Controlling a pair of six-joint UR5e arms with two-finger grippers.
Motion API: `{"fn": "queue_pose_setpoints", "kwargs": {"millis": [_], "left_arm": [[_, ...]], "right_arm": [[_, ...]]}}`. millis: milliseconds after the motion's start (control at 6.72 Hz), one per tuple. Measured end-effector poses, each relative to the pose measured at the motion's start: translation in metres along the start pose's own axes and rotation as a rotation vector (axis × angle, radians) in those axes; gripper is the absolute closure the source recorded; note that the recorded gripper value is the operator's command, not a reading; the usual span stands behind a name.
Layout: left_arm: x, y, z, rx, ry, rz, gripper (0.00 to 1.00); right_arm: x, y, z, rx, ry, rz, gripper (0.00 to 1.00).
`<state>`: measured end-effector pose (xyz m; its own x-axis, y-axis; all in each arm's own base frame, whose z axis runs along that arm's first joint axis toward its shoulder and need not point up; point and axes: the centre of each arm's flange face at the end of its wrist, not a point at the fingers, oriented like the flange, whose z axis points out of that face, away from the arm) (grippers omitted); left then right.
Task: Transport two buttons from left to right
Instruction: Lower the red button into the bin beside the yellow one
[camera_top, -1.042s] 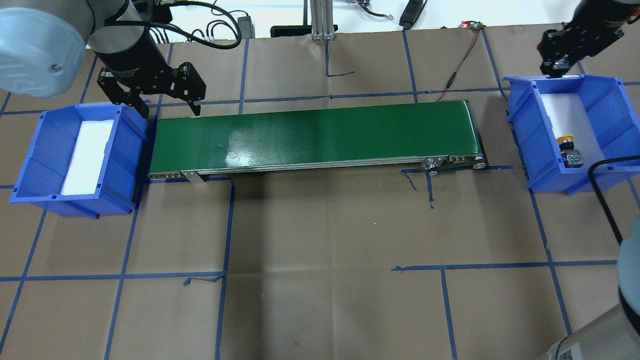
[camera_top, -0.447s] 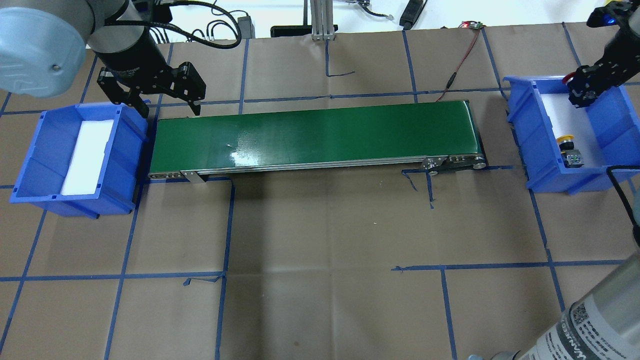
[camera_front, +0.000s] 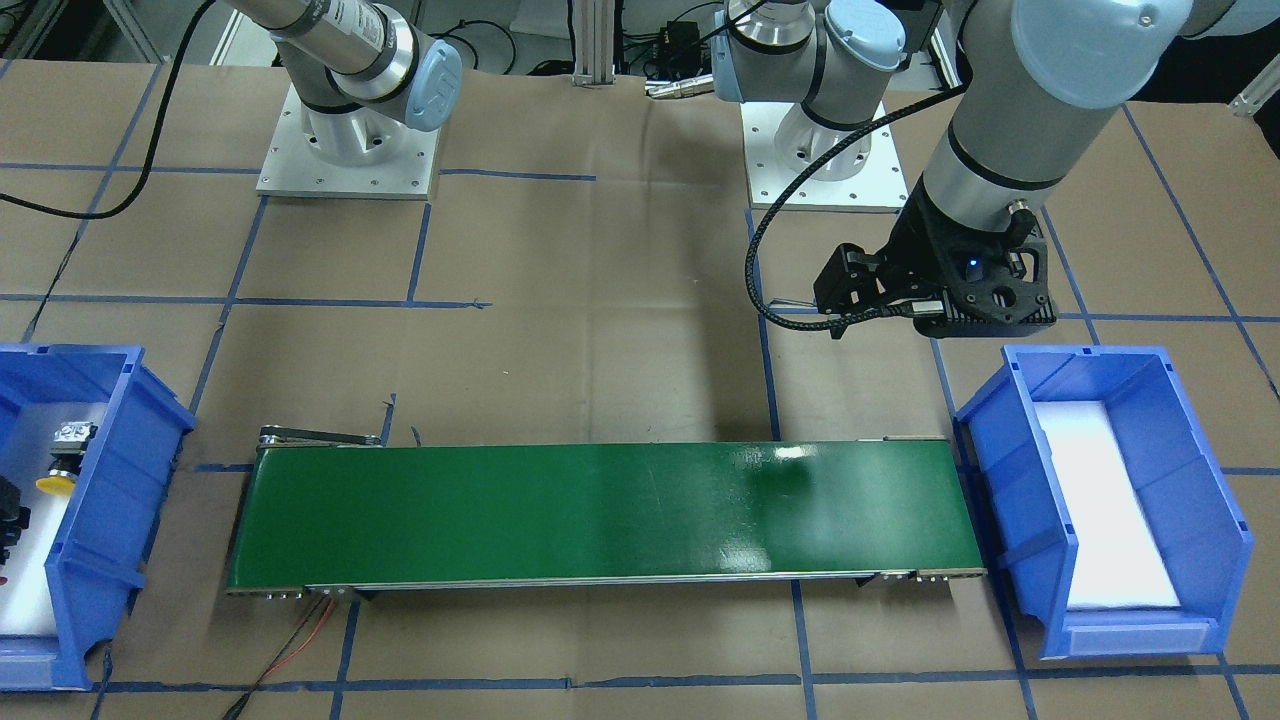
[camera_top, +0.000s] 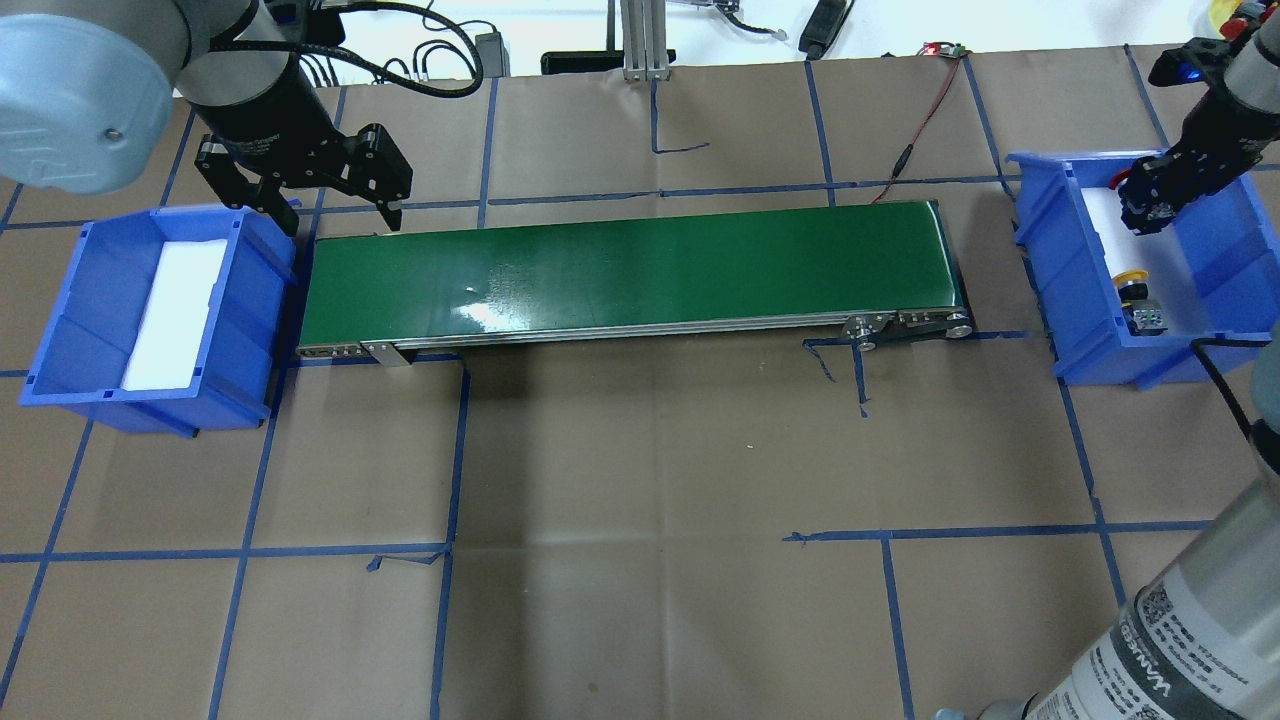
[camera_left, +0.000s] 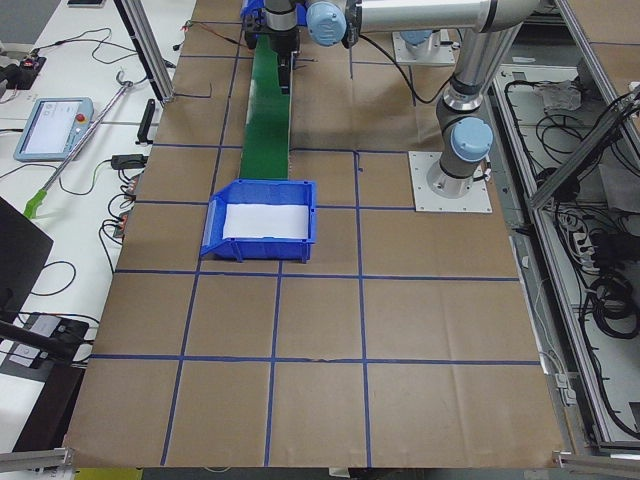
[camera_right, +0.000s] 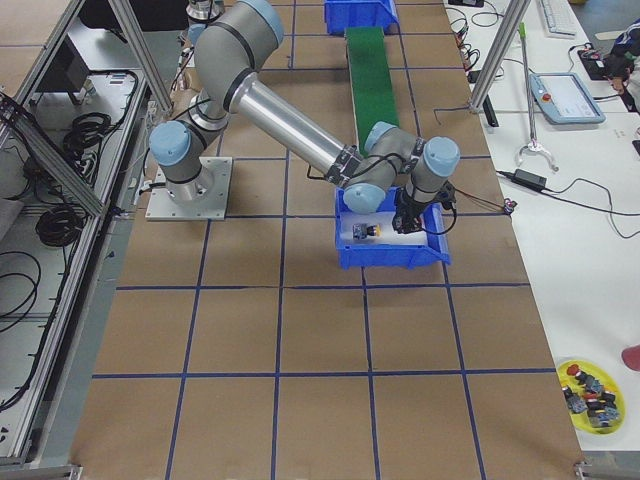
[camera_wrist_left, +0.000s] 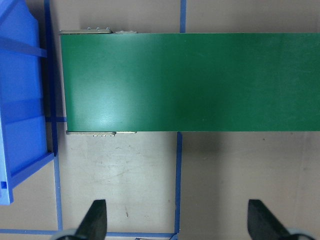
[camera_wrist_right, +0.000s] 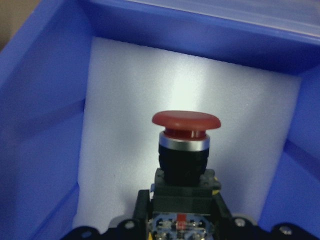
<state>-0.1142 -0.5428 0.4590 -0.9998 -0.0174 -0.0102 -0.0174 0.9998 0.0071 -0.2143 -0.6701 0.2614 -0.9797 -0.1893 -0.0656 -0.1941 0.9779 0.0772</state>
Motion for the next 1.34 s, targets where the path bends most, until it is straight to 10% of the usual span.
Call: {"fn": "queue_pose_setpoints", "kwargs": {"millis": [595,893,1340], "left_arm": [[0.0,0.0,0.0,0.0,0.0,0.0,0.0],[0.0,0.0,0.0,0.0,0.002,0.0,0.0],[0.0,0.0,0.0,0.0,0.002,0.0,0.0]], "right_arm": [[0.003,-0.008,0.029,-0.023,-0.017,0.006,0.89],[0.001,-0.01,0.031,-0.022,-0.017,0.013,0.2],[-0.001,-0.012,0.03,-0.009,-0.025,0.016,0.11]]}}
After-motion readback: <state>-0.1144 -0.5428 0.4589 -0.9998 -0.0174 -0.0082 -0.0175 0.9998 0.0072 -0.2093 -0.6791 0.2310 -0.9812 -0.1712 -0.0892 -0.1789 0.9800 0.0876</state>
